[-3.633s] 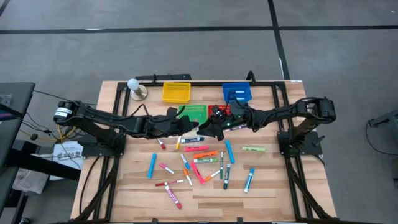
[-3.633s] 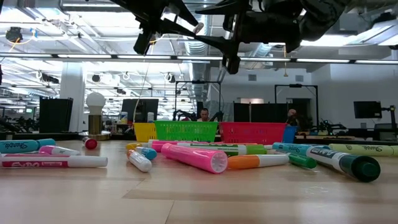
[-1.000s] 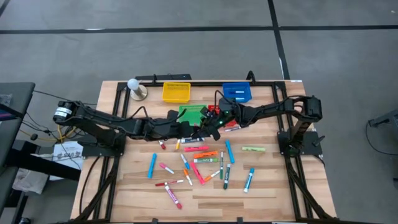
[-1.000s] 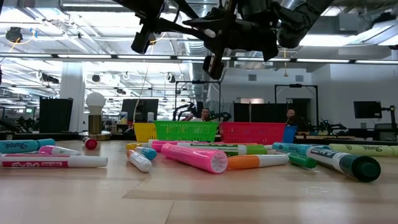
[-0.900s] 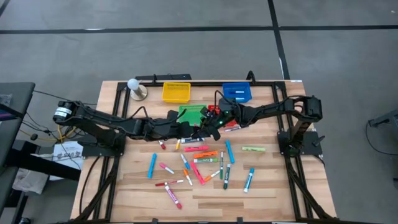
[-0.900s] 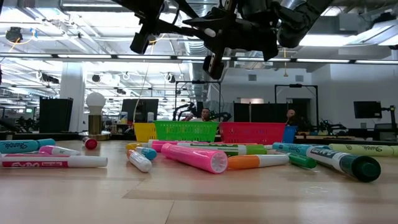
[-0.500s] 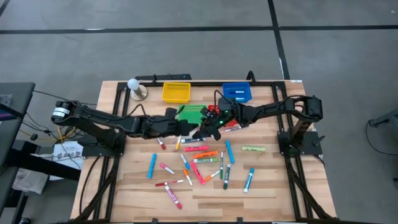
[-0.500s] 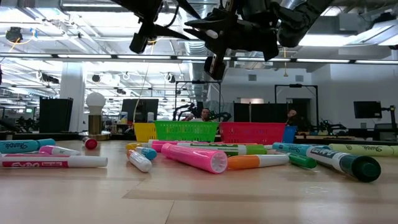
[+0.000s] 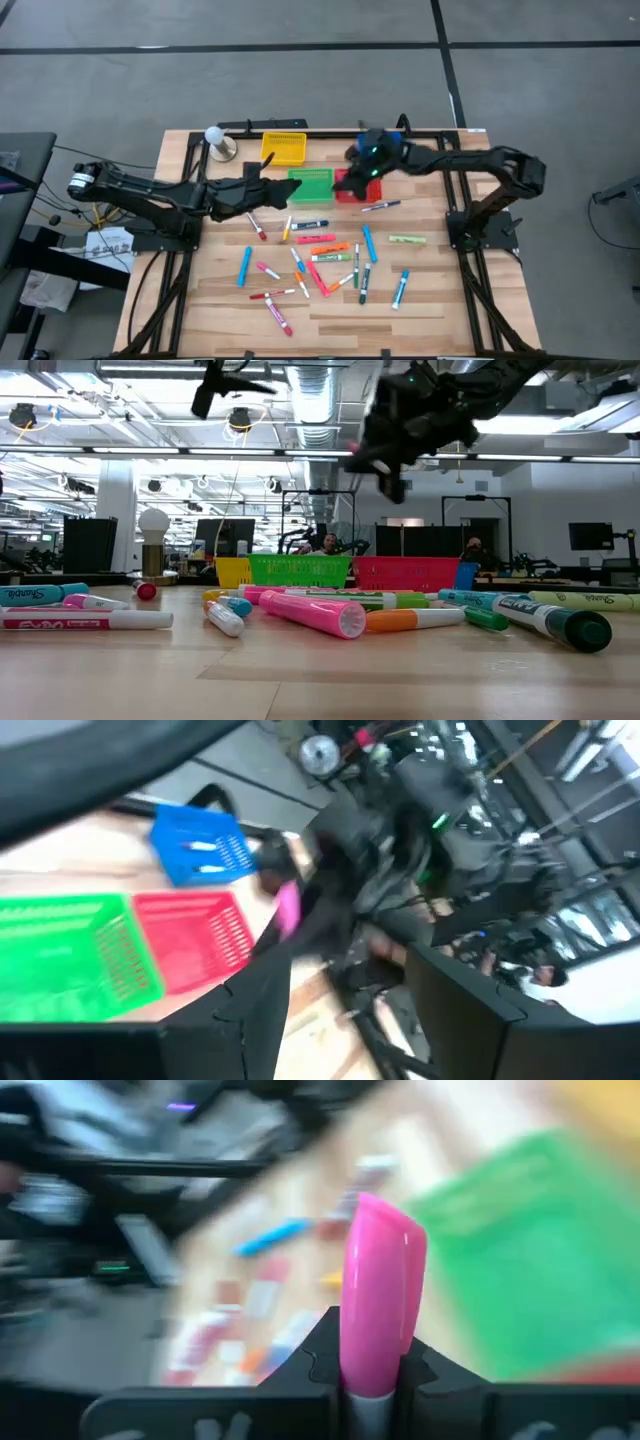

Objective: Pick & Place Markers
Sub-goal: Put the pink highlighter into the blue bin

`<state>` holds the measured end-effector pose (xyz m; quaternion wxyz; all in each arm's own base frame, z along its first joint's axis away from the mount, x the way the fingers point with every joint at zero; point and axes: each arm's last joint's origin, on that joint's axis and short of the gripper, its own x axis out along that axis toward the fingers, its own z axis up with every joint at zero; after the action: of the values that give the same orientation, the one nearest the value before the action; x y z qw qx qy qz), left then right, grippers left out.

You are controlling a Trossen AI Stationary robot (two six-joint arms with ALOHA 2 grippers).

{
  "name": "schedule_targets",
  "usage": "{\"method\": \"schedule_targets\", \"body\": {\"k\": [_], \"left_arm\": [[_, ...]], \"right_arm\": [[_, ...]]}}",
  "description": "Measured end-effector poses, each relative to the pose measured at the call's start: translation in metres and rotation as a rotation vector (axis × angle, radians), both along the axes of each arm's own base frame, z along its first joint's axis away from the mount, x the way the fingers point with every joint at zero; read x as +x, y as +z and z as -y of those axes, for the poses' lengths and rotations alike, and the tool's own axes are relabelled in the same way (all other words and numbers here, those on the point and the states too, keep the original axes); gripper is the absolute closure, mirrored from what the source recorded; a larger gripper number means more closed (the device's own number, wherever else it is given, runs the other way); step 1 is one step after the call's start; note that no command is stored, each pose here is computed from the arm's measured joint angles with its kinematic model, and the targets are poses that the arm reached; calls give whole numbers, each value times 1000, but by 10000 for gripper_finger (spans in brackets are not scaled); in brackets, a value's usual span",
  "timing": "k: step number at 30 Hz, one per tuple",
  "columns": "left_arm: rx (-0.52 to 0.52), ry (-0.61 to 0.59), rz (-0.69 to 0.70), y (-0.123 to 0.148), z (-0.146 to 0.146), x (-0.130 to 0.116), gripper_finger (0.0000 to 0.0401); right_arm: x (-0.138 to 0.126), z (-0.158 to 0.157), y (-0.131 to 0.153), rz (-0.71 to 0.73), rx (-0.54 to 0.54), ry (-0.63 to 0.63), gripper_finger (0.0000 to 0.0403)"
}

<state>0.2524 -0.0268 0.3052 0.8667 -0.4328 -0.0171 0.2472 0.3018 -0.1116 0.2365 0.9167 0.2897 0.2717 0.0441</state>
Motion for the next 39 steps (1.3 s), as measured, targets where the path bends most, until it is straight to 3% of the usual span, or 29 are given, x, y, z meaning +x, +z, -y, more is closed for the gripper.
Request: {"method": "schedule_targets", "body": {"k": [5,9,15,21,25,31,39], "left_arm": [[-44,12,-22,-17,0,-1,203],[-44,47,-43,-27,-6,-2,203],[-38,115,-49,-29,-22,-1,207],[-41,172,-50,-29,-39,-1,210],[-48,179,-52,-30,-49,-2,210],[-31,178,-68,-30,-56,-2,214],[-23,179,-75,-30,-58,-2,214]], "right_arm": [[-44,35,8,-169,-240,-183,388],[-65,57,13,-219,-356,-264,388],[-80,76,12,-285,-478,-339,388],[-79,85,11,-346,-597,-321,388],[-65,98,4,-442,-626,-255,388],[-46,124,-14,-665,-588,-124,386],[-47,146,-36,-825,-482,2,388]]}}
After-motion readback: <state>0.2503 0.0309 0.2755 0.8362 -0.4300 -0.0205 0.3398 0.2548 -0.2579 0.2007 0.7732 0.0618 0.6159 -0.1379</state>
